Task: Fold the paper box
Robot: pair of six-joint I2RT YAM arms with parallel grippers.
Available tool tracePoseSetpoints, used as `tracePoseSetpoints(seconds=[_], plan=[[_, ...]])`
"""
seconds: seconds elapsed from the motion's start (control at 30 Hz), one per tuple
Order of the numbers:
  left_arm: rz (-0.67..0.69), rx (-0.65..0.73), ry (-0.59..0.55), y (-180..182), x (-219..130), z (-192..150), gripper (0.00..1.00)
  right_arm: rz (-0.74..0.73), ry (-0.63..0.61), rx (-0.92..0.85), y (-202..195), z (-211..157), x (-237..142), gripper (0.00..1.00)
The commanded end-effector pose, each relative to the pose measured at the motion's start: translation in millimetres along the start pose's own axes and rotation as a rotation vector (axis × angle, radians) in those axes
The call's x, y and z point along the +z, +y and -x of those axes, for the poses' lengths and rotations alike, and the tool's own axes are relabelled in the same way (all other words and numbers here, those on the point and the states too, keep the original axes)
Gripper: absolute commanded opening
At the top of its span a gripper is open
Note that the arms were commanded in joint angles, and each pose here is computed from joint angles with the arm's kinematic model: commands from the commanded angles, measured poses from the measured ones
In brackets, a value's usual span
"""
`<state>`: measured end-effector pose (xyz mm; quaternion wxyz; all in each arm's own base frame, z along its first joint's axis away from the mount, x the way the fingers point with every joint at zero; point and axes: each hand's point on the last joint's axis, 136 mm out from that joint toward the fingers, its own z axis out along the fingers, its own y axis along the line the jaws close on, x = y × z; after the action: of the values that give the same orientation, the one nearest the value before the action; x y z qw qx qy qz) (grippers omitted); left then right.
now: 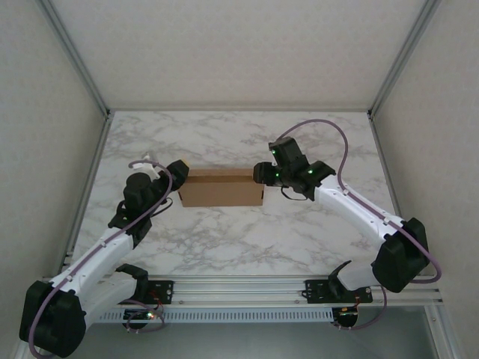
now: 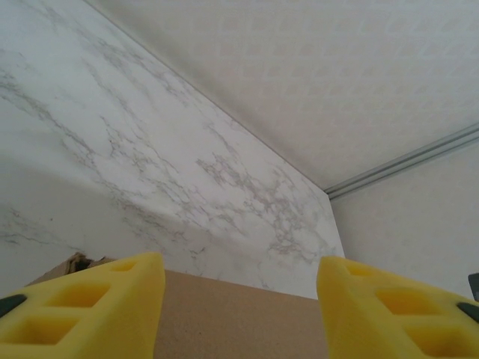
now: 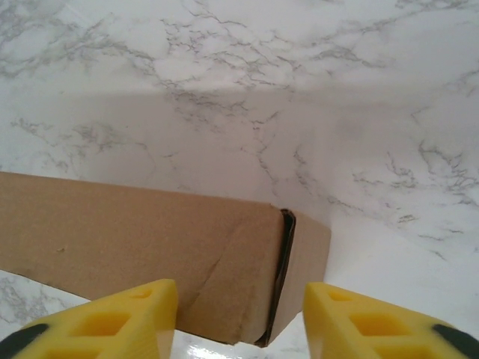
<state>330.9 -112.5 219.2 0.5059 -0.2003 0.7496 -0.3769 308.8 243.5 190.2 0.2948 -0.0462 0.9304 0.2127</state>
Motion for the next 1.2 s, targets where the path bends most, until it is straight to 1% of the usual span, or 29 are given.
tracePoseSetpoints(seconds=[0.0,0.1,0.23,0.3,0.33,0.47,0.57,0.67,0.87,1.0,1.17], plan=[[0.117,-0.049,0.122,39.2,-2.0,-38.1,0.56,-0.027,0.042,0.017,-13.3,-18.5,12.2,0.42],[0.124,-0.062,0.131,43.0,-3.0,-42.7,0.56,-0.022,0.062,0.022,-15.7,-27.6,14.9,0.38],[0.140,-0.061,0.131,45.1,-4.0,-42.0,0.55,-0.008,0.040,0.013,-13.5,-23.7,5.2,0.38],[0.142,-0.049,0.128,42.0,-4.4,-38.4,0.56,0.001,0.026,0.006,-11.0,-17.9,-2.9,0.40],[0.145,-0.035,0.121,38.8,-4.9,-34.1,0.59,0.005,0.019,0.001,-9.5,-14.2,-7.5,0.42],[0.177,0.036,0.096,28.3,-6.8,-14.1,0.77,0.017,0.002,-0.002,-8.4,-3.3,-19.5,0.51],[0.182,0.064,0.102,22.6,-6.9,-5.9,0.84,0.043,0.000,0.005,-6.7,0.2,-23.3,0.55],[0.165,0.058,0.116,20.7,-7.8,-4.7,0.84,0.082,0.012,0.031,-5.8,0.6,-23.5,0.55],[0.103,0.001,0.158,26.0,-10.2,-17.4,0.74,0.200,0.057,0.102,-1.3,-0.1,-16.0,0.52],[0.081,-0.030,0.160,30.7,-12.1,-19.4,0.69,0.277,0.068,0.170,-2.2,1.2,-10.6,0.50],[0.076,-0.054,0.168,37.2,-11.6,-21.1,0.67,0.306,0.100,0.196,-4.1,-2.3,-2.2,0.48]])
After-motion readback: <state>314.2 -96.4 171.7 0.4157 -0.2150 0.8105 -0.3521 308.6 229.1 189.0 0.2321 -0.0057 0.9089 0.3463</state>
